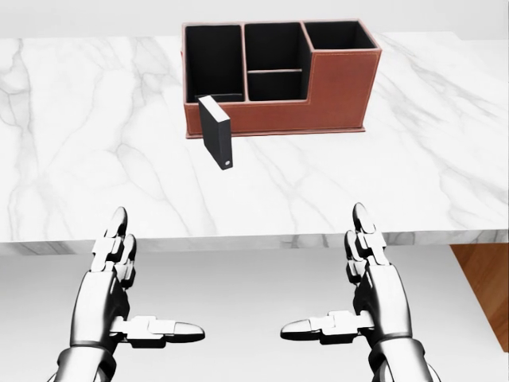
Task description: Pick up the book and place it in the right compartment of the caddy.
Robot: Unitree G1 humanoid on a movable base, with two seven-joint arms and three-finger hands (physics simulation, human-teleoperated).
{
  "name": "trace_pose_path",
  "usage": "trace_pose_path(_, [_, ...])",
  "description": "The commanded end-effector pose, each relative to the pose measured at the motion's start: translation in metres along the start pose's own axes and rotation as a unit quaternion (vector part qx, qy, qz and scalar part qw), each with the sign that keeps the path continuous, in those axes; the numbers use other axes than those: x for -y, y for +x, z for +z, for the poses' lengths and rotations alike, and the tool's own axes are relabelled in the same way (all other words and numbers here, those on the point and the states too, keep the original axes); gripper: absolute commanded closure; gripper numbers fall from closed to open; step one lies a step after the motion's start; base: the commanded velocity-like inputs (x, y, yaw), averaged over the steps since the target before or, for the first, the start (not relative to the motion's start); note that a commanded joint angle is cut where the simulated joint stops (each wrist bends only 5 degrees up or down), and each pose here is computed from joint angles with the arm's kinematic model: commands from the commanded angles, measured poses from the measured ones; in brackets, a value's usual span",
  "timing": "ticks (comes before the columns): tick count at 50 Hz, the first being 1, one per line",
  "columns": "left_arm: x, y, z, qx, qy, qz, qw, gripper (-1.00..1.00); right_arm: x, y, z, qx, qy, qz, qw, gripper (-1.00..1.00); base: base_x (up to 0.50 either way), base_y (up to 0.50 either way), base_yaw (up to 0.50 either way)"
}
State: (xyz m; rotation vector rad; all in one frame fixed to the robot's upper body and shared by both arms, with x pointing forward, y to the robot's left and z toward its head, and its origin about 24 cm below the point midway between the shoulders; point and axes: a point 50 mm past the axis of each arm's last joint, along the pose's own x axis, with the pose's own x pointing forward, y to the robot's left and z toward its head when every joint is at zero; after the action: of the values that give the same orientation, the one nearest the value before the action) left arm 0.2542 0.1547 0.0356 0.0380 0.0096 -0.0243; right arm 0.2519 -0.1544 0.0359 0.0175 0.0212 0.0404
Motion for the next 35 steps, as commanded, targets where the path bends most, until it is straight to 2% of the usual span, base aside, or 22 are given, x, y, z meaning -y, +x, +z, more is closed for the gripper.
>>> trace_pose_path(1, [-0.0002, 0.0001, -0.0005, -0.001, 0.004, 0.000, 1.000, -1.00, -0.0019, 0.0002, 0.0000, 0.000, -0.001, 0.004, 1.000, -1.00, 0.00, -0.03, 0.00])
trace_pose_path(17, [0.0003, -0.0002, -0.0017, -0.001, 0.005, 0.000, 1.000, -1.00, -0.0034, 0.0003, -0.0018, -0.005, -0.015, 0.005, 1.000, -1.00, 0.00, 0.00, 0.00])
trace_pose_path(35, [0.0006, 0.0001, -0.0017, -0.001, 0.007, -0.001, 1.000, -1.00, -0.0024, 0.0007, -0.0033, -0.005, -0.016, 0.001, 1.000, -1.00, 0.29, 0.00, 0.00])
